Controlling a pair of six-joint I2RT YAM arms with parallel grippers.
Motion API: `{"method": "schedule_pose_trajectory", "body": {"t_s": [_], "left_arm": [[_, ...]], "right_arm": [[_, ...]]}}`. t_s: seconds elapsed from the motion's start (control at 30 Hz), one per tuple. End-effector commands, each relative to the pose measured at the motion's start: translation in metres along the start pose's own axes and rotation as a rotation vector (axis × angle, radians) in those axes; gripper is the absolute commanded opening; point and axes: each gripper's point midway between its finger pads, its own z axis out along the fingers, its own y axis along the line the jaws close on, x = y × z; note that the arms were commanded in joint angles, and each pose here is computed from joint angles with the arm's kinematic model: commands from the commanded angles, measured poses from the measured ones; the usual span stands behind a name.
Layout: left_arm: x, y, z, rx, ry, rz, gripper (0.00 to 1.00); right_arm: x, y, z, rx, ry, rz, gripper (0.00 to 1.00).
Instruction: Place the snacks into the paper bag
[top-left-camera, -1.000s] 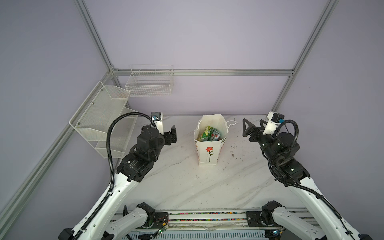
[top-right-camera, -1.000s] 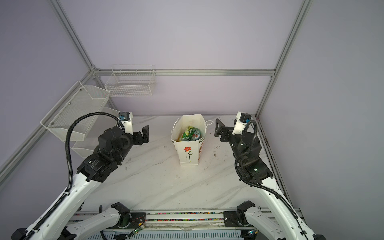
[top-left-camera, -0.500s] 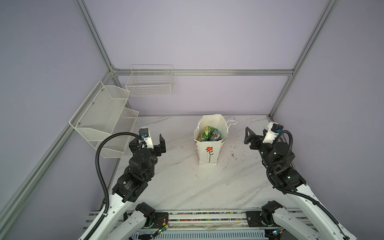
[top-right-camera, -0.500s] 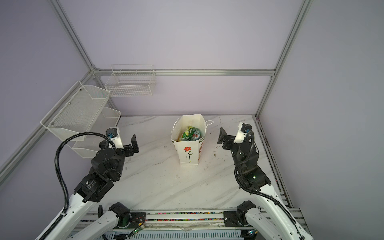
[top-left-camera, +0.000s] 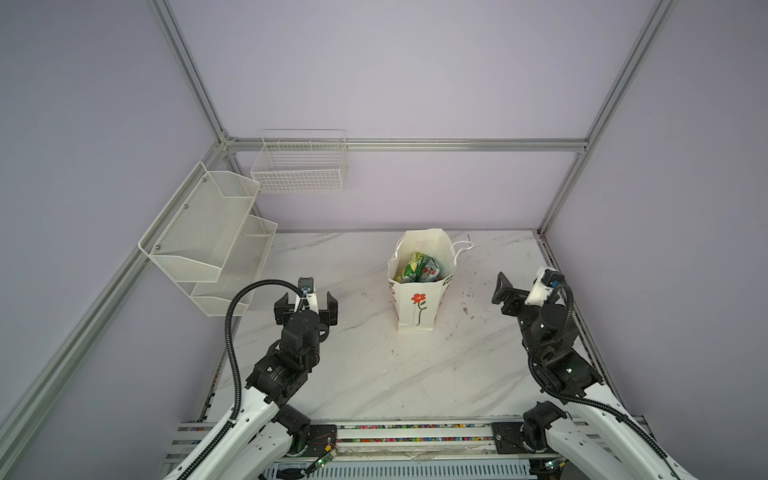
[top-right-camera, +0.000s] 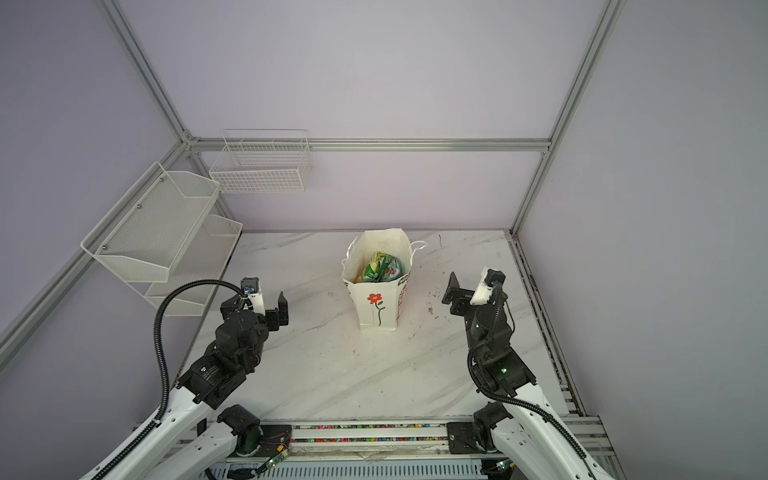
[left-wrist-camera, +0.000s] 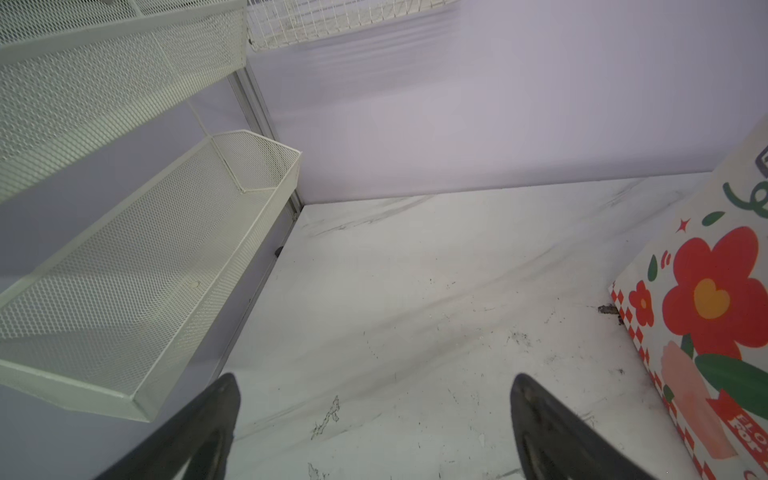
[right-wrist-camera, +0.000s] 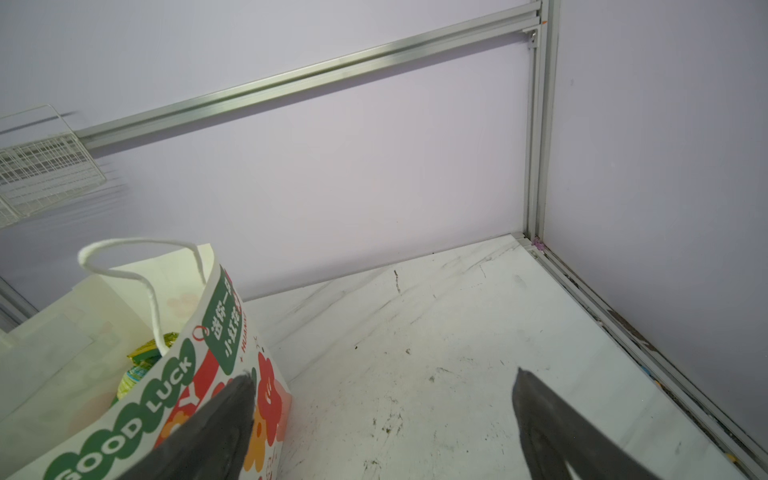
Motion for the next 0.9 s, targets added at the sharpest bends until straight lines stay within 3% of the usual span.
{"method": "schedule_pose_trajectory", "body": {"t_s": [0.0, 0.13, 0.47, 0.67, 0.87], "left_arm": [[0.019, 0.003, 0.004, -0.035, 0.007, -0.054, 1.0], [0.041, 0.005, 0.008, -0.063, 0.04, -0.084, 1.0], [0.074, 0.006, 0.02, -0.136, 0.096, -0.033, 1.0], [0.087, 0.016, 0.021, -0.21, 0.131, 0.042, 1.0], [0.109, 0.016, 0.022, -0.218, 0.15, 0.042, 1.0]], "right_arm": [[-0.005, -0.014, -0.004, 0.056, -0.065, 0.003, 0.97], [0.007, -0.022, -0.008, 0.069, -0.071, -0.002, 0.97], [0.012, -0.042, -0.027, 0.108, -0.137, -0.012, 0.97], [0.032, -0.047, -0.025, 0.116, -0.097, -0.011, 0.97], [0.045, -0.054, -0.023, 0.15, -0.077, -0.019, 0.97]]}}
